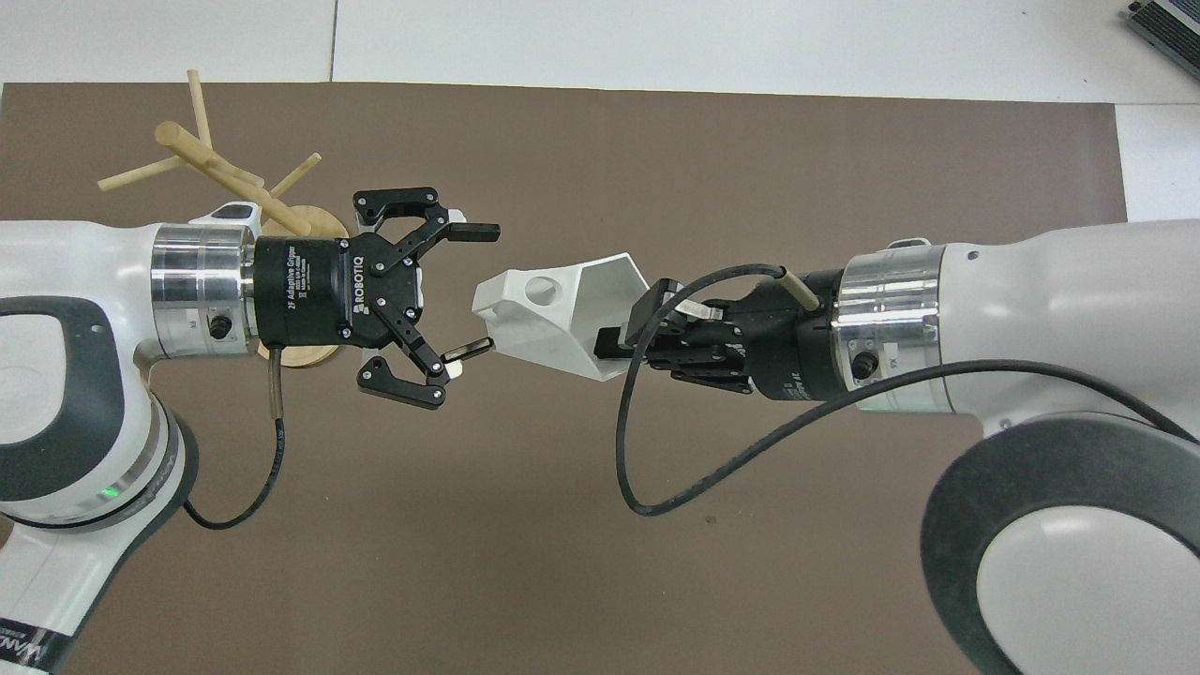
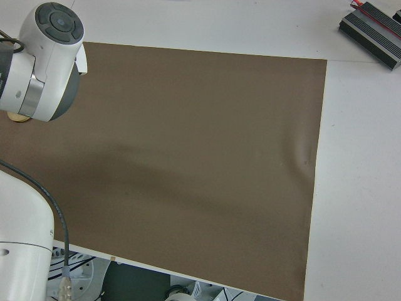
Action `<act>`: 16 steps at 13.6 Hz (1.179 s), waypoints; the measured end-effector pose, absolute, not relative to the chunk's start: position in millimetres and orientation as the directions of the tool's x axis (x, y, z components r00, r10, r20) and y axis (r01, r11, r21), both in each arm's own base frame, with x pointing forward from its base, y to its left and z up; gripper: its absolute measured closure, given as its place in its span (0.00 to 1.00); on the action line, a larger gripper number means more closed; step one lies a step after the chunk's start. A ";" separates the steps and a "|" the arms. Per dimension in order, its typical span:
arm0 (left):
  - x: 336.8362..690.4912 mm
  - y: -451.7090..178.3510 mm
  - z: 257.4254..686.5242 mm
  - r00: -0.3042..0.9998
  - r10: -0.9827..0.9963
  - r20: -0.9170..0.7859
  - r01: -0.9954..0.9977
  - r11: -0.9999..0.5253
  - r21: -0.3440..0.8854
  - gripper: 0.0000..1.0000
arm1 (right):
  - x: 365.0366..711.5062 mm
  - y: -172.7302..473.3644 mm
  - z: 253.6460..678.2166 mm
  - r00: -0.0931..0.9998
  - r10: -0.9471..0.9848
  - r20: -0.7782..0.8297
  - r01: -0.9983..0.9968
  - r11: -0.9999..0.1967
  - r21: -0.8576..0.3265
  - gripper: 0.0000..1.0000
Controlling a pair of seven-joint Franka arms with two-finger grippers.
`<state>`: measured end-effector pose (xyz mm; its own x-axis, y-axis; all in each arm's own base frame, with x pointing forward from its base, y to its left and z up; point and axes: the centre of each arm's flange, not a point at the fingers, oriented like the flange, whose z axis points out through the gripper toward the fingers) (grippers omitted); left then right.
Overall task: Hang cup on rack
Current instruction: 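Close the left gripper on the cup held by the right gripper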
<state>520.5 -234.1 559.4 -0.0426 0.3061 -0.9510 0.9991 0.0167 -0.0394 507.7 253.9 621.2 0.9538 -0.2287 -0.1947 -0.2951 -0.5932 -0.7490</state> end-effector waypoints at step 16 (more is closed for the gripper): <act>510.5 -245.6 559.4 -0.033 0.314 -0.949 0.997 -0.058 -0.054 0.27 | 507.6 254.3 619.6 0.953 -0.228 -0.198 -0.297 -0.594 -0.748 0.85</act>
<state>510.5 -245.6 559.4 -0.0330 0.3139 -0.9489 0.9968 -0.0584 -0.0540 507.6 254.3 619.6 0.9534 -0.2278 -0.1979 -0.2971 -0.5938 -0.7478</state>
